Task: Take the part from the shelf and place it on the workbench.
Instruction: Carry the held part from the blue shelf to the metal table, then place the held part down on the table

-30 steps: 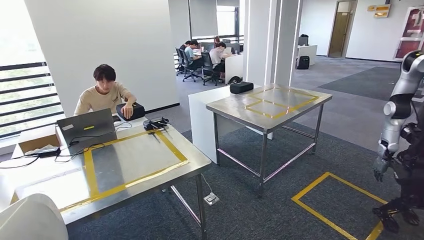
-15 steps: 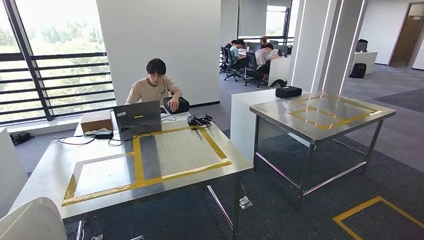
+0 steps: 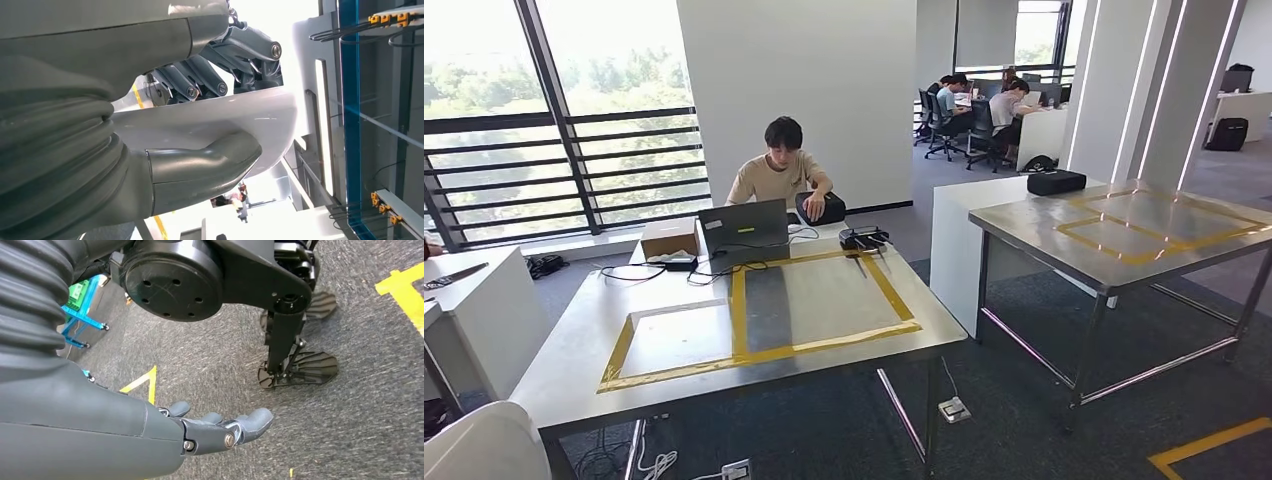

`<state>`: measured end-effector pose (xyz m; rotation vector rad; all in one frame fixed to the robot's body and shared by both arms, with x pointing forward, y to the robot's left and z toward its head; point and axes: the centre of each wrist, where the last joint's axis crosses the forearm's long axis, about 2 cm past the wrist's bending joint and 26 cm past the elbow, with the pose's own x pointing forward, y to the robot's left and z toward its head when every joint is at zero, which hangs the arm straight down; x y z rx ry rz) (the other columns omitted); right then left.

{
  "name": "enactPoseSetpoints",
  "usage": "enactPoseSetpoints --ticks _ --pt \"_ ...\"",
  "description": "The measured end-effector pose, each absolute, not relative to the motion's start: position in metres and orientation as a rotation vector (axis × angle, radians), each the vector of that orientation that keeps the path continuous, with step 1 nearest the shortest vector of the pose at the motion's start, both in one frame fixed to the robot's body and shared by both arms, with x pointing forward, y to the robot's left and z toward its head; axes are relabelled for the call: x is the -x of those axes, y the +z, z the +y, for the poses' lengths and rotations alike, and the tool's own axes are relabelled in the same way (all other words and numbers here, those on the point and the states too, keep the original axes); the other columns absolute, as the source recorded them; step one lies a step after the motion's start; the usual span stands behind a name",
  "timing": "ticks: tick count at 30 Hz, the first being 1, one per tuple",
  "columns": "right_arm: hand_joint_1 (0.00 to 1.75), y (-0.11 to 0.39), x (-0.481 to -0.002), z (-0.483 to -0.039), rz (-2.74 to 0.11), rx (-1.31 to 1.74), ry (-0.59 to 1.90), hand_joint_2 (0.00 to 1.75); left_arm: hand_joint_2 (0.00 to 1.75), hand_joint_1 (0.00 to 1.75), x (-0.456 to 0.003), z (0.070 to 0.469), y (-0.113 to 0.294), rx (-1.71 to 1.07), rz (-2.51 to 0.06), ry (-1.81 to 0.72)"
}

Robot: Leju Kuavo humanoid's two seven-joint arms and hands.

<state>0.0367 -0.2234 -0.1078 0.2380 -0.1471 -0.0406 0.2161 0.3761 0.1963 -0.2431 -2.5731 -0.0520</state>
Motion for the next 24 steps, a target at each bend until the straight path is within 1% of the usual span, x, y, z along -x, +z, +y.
enactPoseSetpoints --ticks 24 --pt "0.0 -0.108 -0.0349 -0.2235 -0.149 -0.242 -0.04 1.75 1.75 1.75 -0.2179 0.3784 0.199 0.24 -2.585 -0.073"
